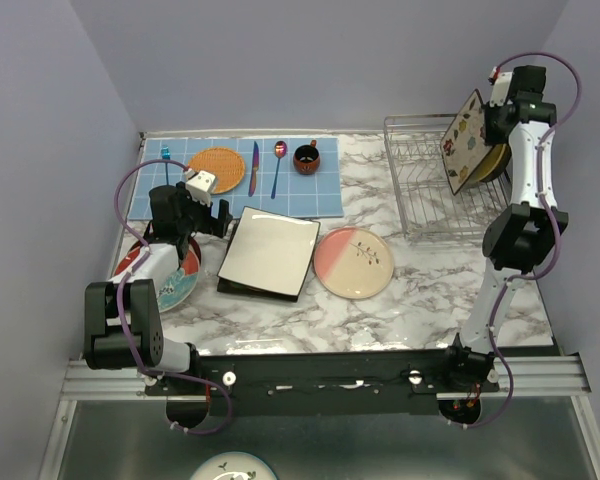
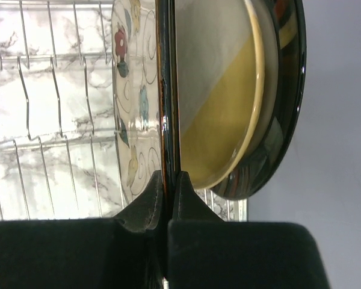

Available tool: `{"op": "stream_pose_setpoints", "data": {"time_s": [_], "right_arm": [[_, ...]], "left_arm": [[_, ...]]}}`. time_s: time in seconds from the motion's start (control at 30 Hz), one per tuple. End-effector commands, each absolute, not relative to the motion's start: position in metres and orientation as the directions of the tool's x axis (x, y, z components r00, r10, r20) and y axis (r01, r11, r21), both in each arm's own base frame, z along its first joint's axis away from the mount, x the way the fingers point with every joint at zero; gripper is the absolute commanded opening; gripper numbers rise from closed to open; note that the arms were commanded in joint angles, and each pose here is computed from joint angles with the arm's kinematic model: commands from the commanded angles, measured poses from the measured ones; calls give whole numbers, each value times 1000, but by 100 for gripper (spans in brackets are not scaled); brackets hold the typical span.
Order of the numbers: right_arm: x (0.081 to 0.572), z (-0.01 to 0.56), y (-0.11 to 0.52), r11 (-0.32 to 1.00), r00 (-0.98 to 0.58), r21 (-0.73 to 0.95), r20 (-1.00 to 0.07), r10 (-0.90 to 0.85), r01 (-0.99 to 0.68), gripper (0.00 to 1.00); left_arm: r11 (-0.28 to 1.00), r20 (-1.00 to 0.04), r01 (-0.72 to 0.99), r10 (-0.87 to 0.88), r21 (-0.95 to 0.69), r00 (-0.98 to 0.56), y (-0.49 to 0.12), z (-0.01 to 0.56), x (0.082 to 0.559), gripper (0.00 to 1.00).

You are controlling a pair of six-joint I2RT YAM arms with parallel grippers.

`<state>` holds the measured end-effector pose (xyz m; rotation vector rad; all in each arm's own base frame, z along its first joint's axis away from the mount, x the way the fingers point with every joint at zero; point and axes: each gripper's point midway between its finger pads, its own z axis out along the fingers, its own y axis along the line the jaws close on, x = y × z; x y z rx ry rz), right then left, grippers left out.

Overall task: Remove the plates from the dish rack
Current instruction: Place the plate at the center of the board.

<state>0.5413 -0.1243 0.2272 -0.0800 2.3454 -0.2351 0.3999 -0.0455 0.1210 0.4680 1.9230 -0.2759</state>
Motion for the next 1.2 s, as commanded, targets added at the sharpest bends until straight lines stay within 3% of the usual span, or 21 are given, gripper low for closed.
{"op": "stream_pose_setpoints", "data": {"time_s": [0.0,0.3,0.8,1.17], "right_arm": [[517,323,-102,991,-568,-133,-817,-102,14,1],[494,375,-87,994,-470,-107,-878,-94,0,1],[468,408,-64,996,-406,-64,-910,-86,-69,1],[423,390,17,907,-462,112,-881,-98,-405,1]], "left_arm": [[883,-930,468,205,42,-304,-50,132,403,98],[884,-928,465,209,45,-308,-50,129,403,98],[886,-926,461,213,48,-313,-48,128,403,98],[901,-935,431,192,48,-297,-45,140,411,98]]}}
